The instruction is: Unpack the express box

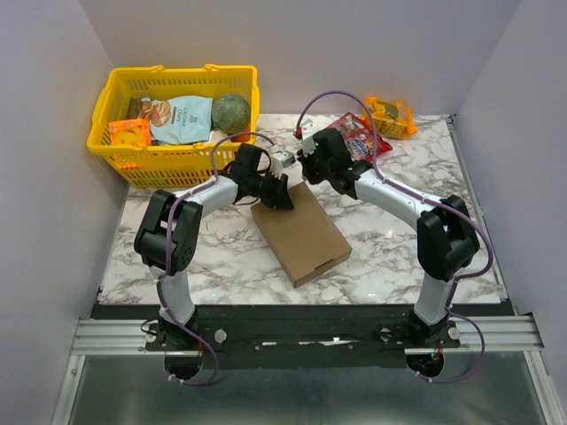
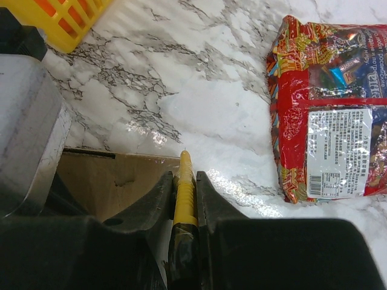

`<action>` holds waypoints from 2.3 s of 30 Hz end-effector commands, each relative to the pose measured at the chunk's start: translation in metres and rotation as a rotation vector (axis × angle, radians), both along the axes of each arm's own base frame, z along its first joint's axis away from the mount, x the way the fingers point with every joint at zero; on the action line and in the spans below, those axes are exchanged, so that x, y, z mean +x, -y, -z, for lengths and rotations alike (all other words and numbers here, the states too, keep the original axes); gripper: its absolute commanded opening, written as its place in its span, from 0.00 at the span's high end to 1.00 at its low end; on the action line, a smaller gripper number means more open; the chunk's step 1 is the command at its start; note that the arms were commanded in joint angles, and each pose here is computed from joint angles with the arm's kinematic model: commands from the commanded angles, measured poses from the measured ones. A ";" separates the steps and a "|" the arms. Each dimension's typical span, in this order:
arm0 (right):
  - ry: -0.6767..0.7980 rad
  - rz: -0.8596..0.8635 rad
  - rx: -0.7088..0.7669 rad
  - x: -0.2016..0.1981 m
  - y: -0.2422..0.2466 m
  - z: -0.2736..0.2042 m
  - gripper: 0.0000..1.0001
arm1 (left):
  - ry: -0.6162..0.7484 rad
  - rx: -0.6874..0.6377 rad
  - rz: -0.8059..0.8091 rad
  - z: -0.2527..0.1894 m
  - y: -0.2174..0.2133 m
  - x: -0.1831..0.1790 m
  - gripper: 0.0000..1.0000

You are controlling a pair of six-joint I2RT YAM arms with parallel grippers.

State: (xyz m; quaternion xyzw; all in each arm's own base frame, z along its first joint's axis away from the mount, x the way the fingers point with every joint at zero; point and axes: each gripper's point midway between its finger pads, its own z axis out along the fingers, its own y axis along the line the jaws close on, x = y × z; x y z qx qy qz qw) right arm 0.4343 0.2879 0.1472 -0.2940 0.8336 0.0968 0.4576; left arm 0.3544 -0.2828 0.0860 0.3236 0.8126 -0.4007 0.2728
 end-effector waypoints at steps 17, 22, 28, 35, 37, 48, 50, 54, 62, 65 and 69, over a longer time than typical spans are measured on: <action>-0.194 0.009 -0.035 -0.041 0.009 0.029 1.00 | -0.087 0.132 -0.069 0.049 -0.019 0.000 0.83; -0.215 0.003 -0.059 -0.051 0.013 0.028 1.00 | -0.112 0.150 -0.110 0.055 -0.021 0.004 0.93; -0.245 0.013 -0.101 -0.060 0.023 0.027 0.99 | -0.112 0.183 -0.148 0.062 -0.026 0.009 1.00; -0.298 0.005 -0.133 -0.079 0.033 0.021 1.00 | -0.104 0.213 -0.212 0.067 -0.031 0.017 1.00; -0.314 0.000 -0.142 -0.084 0.035 0.020 1.00 | -0.100 0.231 -0.238 0.069 -0.035 0.020 1.00; -0.385 -0.041 -0.209 -0.127 0.051 0.017 1.00 | -0.070 0.245 -0.308 0.065 -0.042 0.026 1.00; -0.392 -0.043 -0.217 -0.134 0.056 0.015 1.00 | -0.063 0.241 -0.309 0.063 -0.043 0.025 1.00; -0.407 -0.056 -0.221 -0.145 0.062 0.020 1.00 | -0.051 0.217 -0.292 0.055 -0.040 0.023 1.00; -0.287 -0.066 -0.248 -0.110 0.051 0.016 0.99 | 0.041 0.007 -0.190 -0.013 -0.016 0.010 0.92; -0.245 -0.087 -0.244 -0.093 0.040 0.006 0.99 | 0.153 -0.109 -0.063 -0.050 -0.007 -0.010 0.84; -0.196 -0.099 -0.230 -0.072 0.024 -0.004 1.00 | 0.229 -0.161 0.071 -0.063 -0.004 -0.038 0.76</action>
